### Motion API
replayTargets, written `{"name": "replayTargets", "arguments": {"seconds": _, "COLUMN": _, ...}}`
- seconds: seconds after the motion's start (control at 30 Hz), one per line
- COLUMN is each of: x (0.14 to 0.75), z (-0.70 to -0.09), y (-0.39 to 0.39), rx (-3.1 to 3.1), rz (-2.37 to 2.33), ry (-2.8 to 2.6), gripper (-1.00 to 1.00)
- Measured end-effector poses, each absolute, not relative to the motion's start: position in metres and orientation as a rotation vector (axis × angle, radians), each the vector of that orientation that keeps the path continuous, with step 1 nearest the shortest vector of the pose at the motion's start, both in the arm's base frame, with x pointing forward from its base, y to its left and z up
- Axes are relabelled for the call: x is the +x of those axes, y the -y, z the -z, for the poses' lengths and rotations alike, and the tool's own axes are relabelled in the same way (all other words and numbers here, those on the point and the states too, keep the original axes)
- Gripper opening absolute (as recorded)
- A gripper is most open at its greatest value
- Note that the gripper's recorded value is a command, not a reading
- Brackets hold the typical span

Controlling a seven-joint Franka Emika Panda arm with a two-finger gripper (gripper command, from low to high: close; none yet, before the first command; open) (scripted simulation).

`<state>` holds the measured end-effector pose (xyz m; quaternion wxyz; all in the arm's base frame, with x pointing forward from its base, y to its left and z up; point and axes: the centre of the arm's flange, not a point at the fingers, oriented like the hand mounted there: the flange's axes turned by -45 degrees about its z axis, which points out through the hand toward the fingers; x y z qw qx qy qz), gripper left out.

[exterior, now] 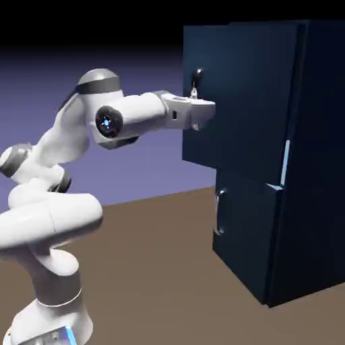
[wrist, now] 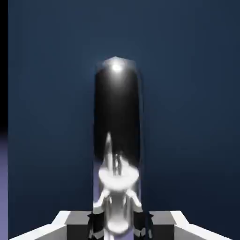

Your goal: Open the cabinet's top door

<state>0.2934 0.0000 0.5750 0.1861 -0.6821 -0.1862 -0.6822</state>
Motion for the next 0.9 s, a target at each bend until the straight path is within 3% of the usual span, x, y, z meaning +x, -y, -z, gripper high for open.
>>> {"name": "replayTargets", "arguments": {"seconds": 0.9, "x": 0.265, "z": -0.575, "y": 0.177, "rx": -1.482, "rz": 1.483, "ry": 1.006, "gripper": -1.0}}
